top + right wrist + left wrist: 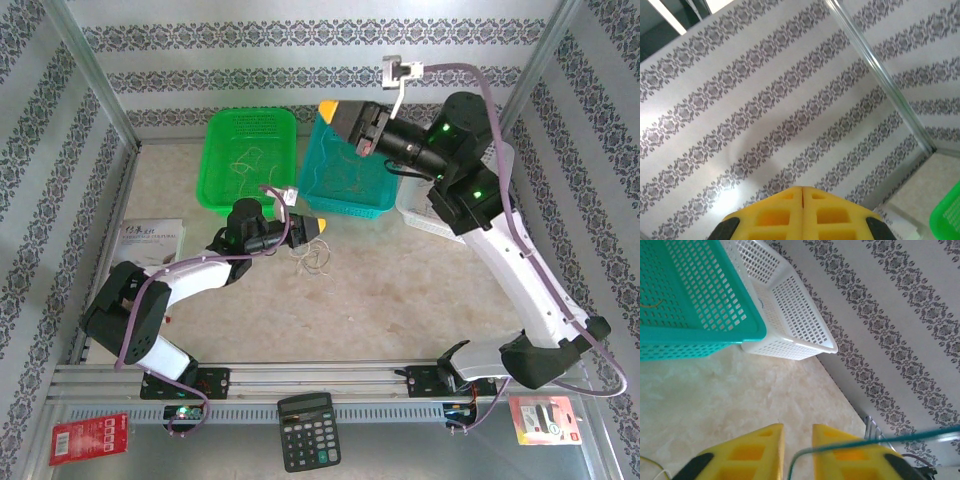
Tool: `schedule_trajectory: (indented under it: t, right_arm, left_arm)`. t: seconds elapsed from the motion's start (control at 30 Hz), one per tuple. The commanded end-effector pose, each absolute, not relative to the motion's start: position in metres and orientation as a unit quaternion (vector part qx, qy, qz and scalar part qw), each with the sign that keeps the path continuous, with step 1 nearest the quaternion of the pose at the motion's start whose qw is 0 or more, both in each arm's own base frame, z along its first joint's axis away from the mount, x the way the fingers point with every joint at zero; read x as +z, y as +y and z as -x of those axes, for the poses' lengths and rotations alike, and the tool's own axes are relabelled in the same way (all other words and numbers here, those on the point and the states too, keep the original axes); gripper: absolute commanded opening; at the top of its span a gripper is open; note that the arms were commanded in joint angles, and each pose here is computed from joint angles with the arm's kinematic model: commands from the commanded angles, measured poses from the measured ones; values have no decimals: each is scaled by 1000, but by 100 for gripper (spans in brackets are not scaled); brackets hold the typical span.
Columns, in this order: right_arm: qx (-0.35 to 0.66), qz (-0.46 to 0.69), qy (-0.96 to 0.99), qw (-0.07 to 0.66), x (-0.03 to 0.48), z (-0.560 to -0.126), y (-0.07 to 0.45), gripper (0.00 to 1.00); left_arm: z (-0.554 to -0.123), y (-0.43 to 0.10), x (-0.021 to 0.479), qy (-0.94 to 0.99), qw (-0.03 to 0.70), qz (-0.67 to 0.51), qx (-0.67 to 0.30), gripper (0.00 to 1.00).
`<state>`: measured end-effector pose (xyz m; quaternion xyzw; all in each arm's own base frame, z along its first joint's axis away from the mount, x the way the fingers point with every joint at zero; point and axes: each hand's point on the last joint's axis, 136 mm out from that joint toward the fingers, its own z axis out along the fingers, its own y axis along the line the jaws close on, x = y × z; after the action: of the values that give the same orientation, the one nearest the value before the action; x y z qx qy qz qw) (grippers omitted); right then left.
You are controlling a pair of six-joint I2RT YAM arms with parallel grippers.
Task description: Untangle the cables
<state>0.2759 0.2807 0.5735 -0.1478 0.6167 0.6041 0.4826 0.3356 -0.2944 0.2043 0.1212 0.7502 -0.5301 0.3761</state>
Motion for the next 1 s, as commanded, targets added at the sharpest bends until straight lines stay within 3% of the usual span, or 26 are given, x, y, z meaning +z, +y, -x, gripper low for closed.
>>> schedule_trajectory:
  t: [0.0, 0.6, 0.9, 0.97]
  right_arm:
    - [605, 154, 593, 508, 600, -274, 271, 0]
    - [588, 138, 548, 579, 663, -285, 238, 0]
    - [569, 125, 528, 618, 688, -284, 213, 0]
    - [561, 120, 529, 625, 689, -286, 208, 0]
  left_arm:
    - [-331, -300, 206, 738, 384, -131, -539, 17]
    - [-326, -296, 165, 760, 355, -112, -532, 7]
    - [-322, -294, 144, 771, 341, -102, -529, 7]
    - [-322, -294, 145, 769, 340, -99, -533, 11]
